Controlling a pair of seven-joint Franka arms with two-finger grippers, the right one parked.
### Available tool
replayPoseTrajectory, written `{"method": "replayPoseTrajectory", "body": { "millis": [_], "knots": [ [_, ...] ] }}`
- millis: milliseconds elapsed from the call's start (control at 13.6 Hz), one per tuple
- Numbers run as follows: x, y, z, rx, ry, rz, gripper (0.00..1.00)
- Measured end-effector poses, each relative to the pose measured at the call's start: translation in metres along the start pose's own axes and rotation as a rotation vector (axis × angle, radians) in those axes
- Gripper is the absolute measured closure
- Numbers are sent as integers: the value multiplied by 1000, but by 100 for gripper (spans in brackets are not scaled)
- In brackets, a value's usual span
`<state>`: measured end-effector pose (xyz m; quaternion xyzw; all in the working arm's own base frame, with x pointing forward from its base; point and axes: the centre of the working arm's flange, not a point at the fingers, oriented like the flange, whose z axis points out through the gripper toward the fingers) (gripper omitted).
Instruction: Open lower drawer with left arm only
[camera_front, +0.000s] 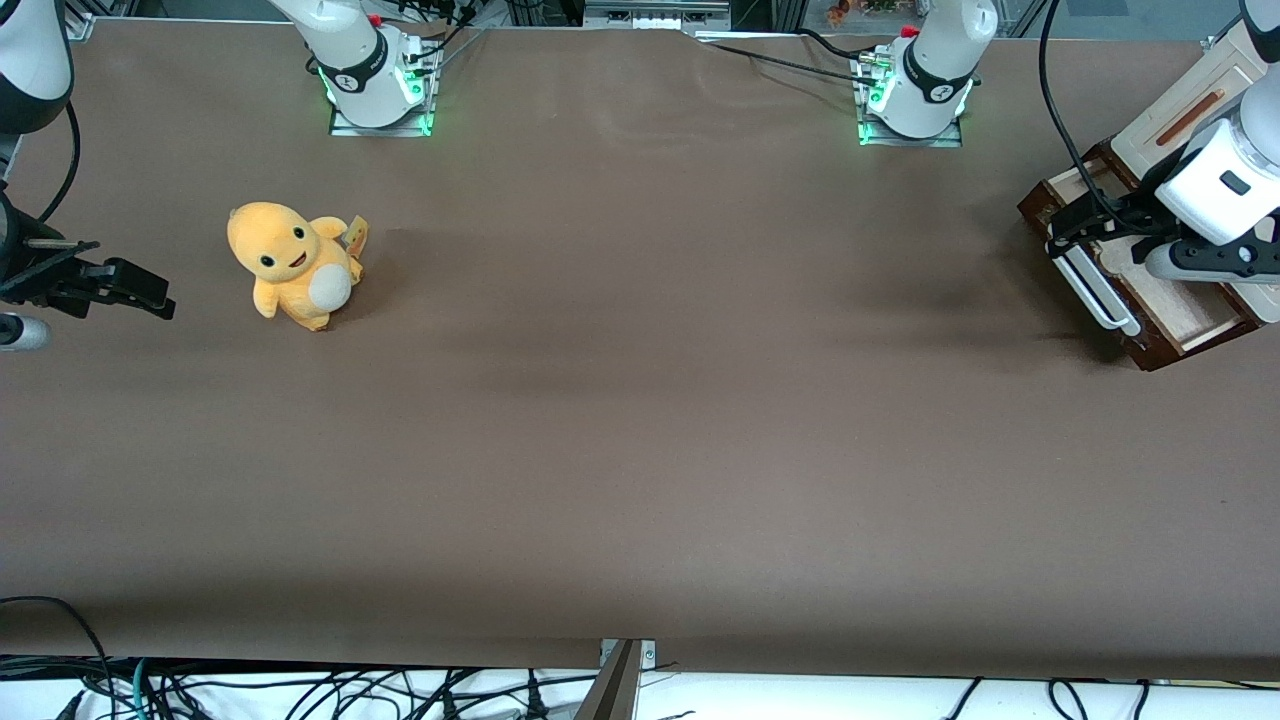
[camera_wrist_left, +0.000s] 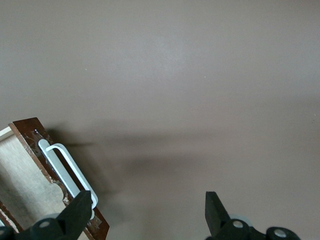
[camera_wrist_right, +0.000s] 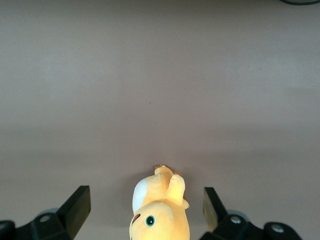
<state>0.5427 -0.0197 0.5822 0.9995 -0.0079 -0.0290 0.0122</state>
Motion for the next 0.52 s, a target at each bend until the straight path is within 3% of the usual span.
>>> {"method": "replayPoseTrajectory", "body": {
  "millis": [516],
  "knots": [
    [-2, 6, 2, 1, -4, 7, 0]
  ]
}}
